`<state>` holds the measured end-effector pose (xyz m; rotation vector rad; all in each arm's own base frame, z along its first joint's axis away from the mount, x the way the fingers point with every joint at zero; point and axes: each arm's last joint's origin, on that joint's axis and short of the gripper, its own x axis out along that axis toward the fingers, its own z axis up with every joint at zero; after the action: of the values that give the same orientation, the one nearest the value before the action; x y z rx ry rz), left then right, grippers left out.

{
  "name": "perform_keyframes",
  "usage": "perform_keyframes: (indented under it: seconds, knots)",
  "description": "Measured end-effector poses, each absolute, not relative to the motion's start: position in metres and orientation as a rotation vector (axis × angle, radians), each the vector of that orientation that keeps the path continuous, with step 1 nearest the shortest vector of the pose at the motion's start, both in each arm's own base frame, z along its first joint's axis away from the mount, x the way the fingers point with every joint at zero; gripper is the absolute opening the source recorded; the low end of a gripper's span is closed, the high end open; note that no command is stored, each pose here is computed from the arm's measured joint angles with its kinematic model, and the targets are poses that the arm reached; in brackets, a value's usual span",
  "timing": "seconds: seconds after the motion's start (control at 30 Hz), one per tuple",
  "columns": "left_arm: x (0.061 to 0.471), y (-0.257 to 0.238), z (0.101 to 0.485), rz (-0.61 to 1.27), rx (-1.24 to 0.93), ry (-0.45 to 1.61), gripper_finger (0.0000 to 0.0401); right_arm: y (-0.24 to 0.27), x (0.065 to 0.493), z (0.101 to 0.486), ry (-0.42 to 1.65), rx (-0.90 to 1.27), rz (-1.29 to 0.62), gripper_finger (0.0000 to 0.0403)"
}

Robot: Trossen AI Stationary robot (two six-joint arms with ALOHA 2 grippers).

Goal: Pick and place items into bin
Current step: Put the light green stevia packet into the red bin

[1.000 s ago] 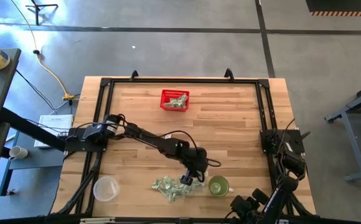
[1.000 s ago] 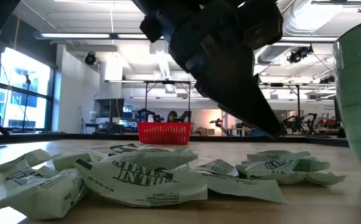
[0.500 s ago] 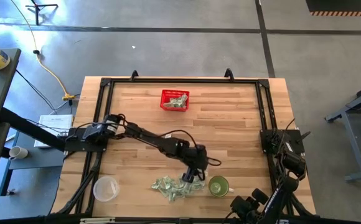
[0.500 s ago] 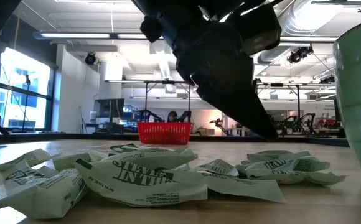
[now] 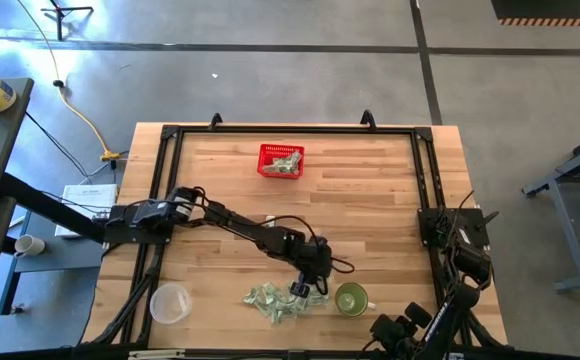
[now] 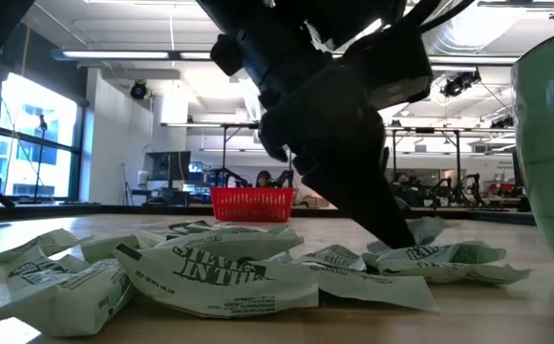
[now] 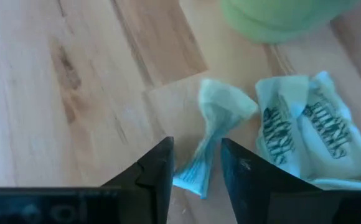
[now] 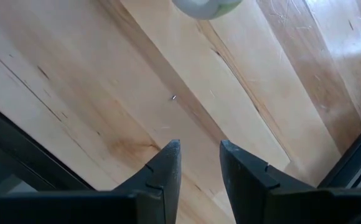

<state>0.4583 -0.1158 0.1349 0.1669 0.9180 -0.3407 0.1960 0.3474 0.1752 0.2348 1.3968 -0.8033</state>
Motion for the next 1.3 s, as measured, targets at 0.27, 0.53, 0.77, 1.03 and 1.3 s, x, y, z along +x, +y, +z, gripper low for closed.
perform_keyframes:
  seconds: [0.27,0.53,0.77,1.03,1.3]
  knots:
    - [0.459,-0.115,0.133,-0.333,0.171,0.922,0.0083,0.347,0.196,0.175,1.398,0.235,-0.803,0.0103]
    - [0.455,-0.115,0.139,-0.308,0.119,0.942,0.0036,0.347,0.196,0.175,1.398,0.235,-0.804,0.0103]
    - [0.435,-0.110,0.192,-0.281,0.078,0.969,0.0022,0.346,0.196,0.176,1.371,0.195,-0.791,0.0103]
    - [0.397,-0.071,0.244,0.037,-0.004,1.102,0.0029,0.345,0.194,0.177,1.360,0.160,-0.802,0.0103]
    - [0.371,0.067,0.288,0.389,-0.198,1.032,0.0027,0.343,0.180,0.166,1.410,0.158,-0.867,0.0103]
